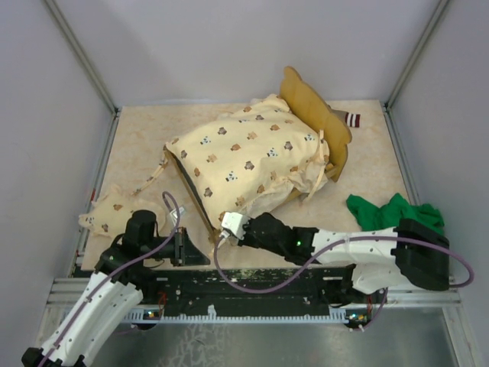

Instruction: Set up the pet bed

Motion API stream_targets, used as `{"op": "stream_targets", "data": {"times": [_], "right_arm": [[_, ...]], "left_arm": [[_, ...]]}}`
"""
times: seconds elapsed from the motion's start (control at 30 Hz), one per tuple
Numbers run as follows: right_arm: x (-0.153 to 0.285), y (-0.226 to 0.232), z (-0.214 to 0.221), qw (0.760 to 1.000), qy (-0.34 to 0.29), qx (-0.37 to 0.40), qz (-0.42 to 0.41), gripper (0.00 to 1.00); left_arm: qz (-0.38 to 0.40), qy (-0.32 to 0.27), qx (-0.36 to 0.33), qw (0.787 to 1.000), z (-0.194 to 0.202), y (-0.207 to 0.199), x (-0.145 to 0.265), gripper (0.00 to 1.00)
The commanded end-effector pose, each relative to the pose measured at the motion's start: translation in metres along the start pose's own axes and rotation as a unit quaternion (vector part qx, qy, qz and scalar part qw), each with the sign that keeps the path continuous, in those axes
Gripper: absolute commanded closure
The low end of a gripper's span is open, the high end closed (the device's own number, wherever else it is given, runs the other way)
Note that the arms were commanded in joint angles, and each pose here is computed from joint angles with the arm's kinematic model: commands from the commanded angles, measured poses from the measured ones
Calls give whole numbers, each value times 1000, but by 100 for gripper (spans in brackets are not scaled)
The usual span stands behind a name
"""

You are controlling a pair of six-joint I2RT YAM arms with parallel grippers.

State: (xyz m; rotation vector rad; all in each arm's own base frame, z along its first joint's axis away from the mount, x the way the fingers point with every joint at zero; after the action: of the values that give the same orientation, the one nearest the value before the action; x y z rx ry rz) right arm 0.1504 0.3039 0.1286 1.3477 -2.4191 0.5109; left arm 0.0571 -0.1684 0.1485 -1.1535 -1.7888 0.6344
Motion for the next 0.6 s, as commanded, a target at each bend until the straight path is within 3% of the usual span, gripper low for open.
{"op": "stream_targets", "data": {"times": [0.0, 0.37, 0.57], "right_arm": [[-13, 0, -16, 995, 23, 94, -19, 100], [-25, 14, -23, 980, 64, 190, -19, 100], [-26, 19, -37, 975, 44, 217, -1, 100]], "left_arm": [[23, 17, -12, 1000, 9, -6, 4, 100], [4, 19, -9, 1000, 13, -3, 7, 100], [-5, 15, -10, 1000, 15, 0, 7, 100]]}}
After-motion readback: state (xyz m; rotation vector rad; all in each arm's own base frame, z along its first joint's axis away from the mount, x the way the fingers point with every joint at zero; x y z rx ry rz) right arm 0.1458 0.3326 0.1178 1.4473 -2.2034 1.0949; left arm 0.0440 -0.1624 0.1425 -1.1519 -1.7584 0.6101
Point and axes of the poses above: each gripper's point midway between its finger pads, its own x axis back along the fingers, its own y axis along the line the jaws close on, z = x × y, the point moved 3 cm from there along x, back along the fingers, and after that the axes turned 13 degrees about -x, right-handed, at the moved point
